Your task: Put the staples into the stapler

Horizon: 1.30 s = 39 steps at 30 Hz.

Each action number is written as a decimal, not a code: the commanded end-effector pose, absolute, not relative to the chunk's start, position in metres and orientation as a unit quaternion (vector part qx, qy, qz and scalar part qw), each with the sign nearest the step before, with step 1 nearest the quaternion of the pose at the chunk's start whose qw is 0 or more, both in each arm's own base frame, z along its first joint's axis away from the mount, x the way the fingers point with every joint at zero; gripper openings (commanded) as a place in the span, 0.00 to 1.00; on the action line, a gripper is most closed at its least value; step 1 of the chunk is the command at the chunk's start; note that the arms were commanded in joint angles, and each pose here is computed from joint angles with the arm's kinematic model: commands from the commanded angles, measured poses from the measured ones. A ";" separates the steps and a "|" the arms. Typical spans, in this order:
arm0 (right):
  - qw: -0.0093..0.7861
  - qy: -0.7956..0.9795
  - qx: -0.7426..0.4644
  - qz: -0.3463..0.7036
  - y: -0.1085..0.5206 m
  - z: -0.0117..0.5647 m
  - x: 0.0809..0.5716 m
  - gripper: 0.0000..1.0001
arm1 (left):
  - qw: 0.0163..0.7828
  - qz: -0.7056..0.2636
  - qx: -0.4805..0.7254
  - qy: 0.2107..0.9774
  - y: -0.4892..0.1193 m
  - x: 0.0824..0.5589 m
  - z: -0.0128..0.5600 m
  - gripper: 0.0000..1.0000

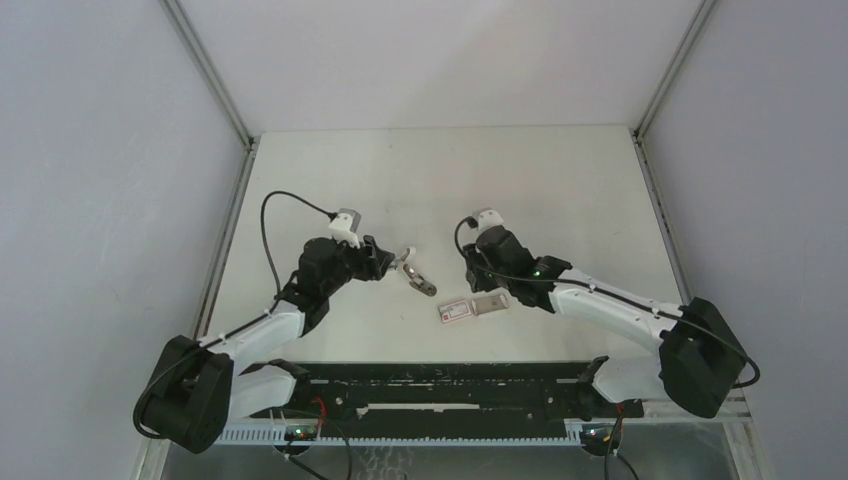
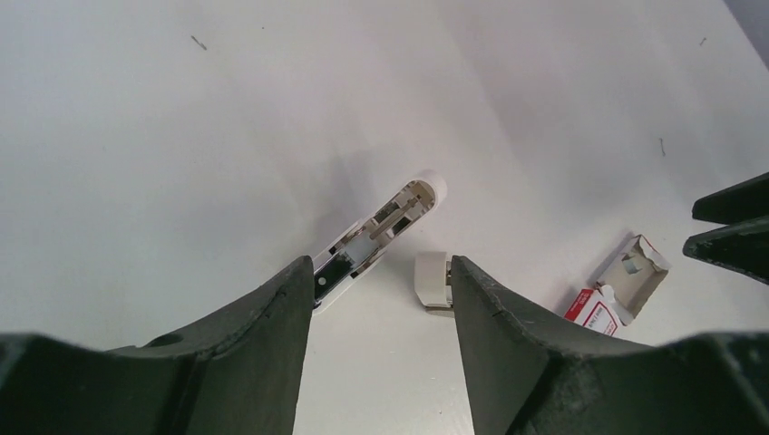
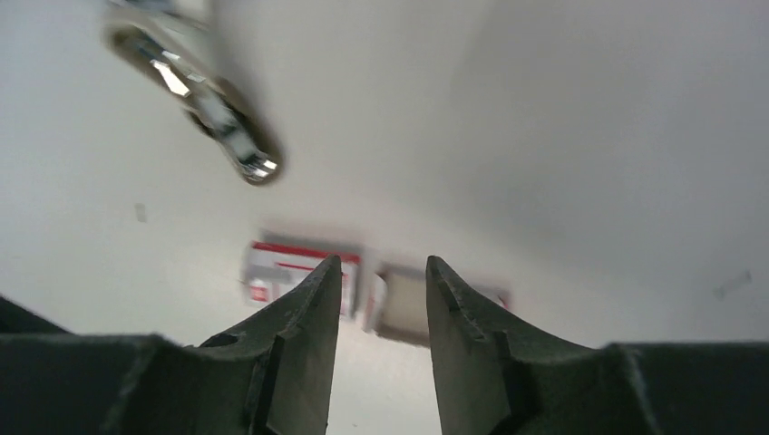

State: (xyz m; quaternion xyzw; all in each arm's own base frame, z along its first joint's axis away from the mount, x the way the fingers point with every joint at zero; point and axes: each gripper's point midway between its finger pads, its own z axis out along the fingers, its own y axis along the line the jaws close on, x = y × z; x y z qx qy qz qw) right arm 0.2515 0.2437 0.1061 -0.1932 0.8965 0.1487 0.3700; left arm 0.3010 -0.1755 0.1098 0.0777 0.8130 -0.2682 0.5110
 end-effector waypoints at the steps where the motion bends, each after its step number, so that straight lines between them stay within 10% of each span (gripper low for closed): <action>1: 0.336 0.935 -0.079 0.087 0.196 0.079 0.237 0.39 | 0.540 -0.273 0.055 0.794 -0.170 0.304 0.124 0.62; 39: 0.289 0.957 -0.003 0.018 0.191 0.015 0.239 0.17 | 0.544 -0.281 0.041 0.790 -0.168 0.300 0.130 0.65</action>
